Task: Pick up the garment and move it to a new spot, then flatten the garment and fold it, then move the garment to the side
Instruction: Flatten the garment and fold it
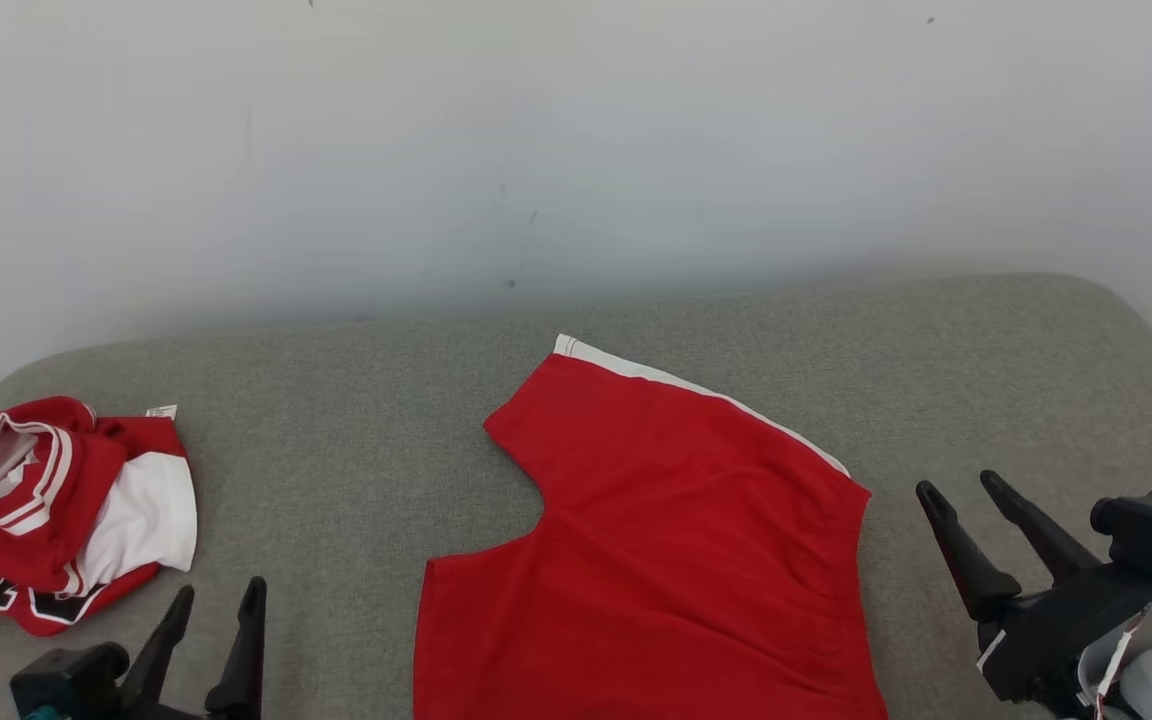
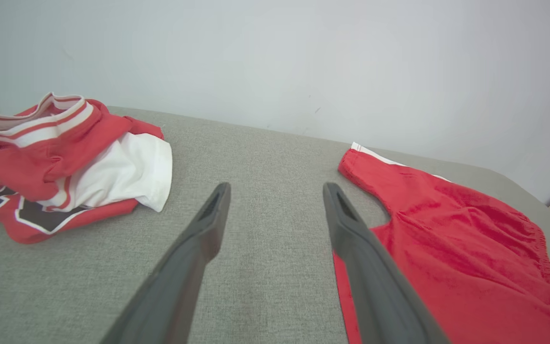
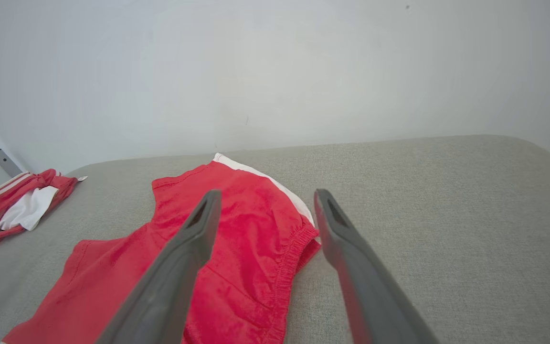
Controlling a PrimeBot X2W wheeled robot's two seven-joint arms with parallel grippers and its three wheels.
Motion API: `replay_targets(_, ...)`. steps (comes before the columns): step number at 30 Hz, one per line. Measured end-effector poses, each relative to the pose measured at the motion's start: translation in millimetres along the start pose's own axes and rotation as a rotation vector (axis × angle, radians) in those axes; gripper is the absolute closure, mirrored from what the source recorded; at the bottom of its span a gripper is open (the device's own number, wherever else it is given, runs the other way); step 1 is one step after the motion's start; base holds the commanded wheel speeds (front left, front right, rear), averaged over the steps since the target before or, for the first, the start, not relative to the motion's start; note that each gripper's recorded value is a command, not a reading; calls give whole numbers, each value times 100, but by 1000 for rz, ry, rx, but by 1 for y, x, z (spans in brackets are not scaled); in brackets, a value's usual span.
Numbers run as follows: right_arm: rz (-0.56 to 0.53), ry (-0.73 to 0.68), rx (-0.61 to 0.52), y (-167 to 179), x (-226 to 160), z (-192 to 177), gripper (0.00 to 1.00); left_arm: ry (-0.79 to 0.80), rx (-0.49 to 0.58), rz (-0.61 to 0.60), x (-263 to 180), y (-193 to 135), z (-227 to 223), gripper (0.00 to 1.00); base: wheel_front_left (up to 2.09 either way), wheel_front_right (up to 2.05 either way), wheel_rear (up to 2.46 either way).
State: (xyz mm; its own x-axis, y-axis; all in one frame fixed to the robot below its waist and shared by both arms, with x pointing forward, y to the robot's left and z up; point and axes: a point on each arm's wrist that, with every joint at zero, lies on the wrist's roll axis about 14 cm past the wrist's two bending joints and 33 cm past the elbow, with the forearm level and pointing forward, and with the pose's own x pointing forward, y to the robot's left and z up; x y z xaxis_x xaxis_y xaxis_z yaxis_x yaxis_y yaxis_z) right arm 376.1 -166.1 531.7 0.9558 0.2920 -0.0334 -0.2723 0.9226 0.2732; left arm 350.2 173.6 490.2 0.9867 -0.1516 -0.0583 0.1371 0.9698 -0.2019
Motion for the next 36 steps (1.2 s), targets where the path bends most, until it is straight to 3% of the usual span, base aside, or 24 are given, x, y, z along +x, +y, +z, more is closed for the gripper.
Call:
replay_targets(10,-61,-107,-159,-21,0,33,0,-46,15,51,6,17,14,0,0,0,0)
replay_targets(15,-129,-124,-152,-36,-1,30,0,-64,-6,64,11,7,11,0,0,0,0)
replay_targets(21,-193,-126,-119,-46,-7,16,0,-67,12,112,13,20,10,0,0,0,0)
replay_targets(36,-239,-143,-149,-47,-10,9,0,-77,3,168,8,22,4,0,0,0,0)
